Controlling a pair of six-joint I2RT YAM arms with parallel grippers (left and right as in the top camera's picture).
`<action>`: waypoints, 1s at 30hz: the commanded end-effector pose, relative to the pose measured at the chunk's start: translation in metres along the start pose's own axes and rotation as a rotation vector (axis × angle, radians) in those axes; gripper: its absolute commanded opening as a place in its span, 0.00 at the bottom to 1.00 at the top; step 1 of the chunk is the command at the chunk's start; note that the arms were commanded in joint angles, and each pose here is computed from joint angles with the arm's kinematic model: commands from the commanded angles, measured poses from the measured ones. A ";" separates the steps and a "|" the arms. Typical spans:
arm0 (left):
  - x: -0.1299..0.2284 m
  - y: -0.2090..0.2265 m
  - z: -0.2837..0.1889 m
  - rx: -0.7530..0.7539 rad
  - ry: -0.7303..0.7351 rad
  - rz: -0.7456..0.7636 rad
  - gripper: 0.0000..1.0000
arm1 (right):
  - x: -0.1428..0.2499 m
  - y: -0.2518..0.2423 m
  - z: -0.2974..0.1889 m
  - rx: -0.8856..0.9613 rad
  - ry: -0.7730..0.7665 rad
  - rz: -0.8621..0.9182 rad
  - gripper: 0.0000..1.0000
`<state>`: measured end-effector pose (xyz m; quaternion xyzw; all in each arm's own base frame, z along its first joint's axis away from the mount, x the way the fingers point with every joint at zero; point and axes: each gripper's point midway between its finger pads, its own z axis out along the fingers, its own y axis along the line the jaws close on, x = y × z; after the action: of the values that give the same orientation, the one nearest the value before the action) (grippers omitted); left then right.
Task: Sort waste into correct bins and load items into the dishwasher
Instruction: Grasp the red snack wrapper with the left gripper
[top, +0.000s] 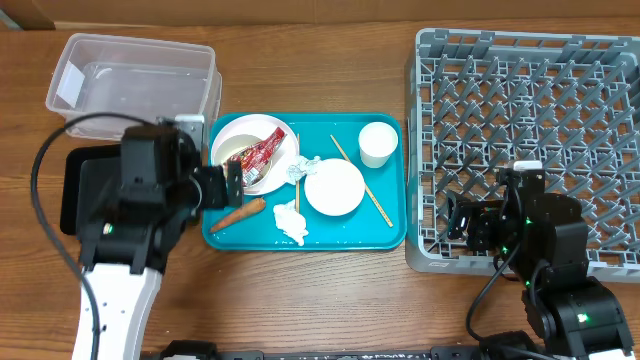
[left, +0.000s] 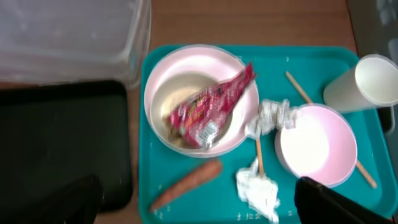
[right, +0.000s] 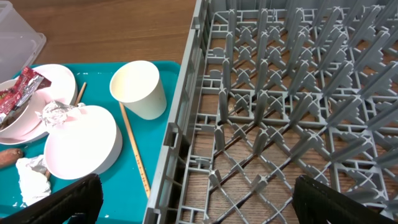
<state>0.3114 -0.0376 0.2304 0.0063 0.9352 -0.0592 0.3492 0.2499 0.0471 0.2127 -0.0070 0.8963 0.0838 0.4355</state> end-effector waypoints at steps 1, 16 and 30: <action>-0.020 -0.004 0.017 0.022 -0.031 0.016 1.00 | -0.014 0.005 -0.008 -0.015 -0.041 -0.001 1.00; -0.006 -0.055 0.152 0.162 0.087 0.287 0.92 | -0.014 0.005 -0.008 -0.014 -0.041 -0.001 1.00; 0.022 -0.053 0.197 0.164 0.179 0.278 0.66 | -0.014 0.005 -0.008 -0.014 -0.041 -0.001 1.00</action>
<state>0.4163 -0.1072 0.0764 0.1576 0.9471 -0.0807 0.2677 0.2500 0.0471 0.2129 -0.0070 0.8961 0.0837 0.4358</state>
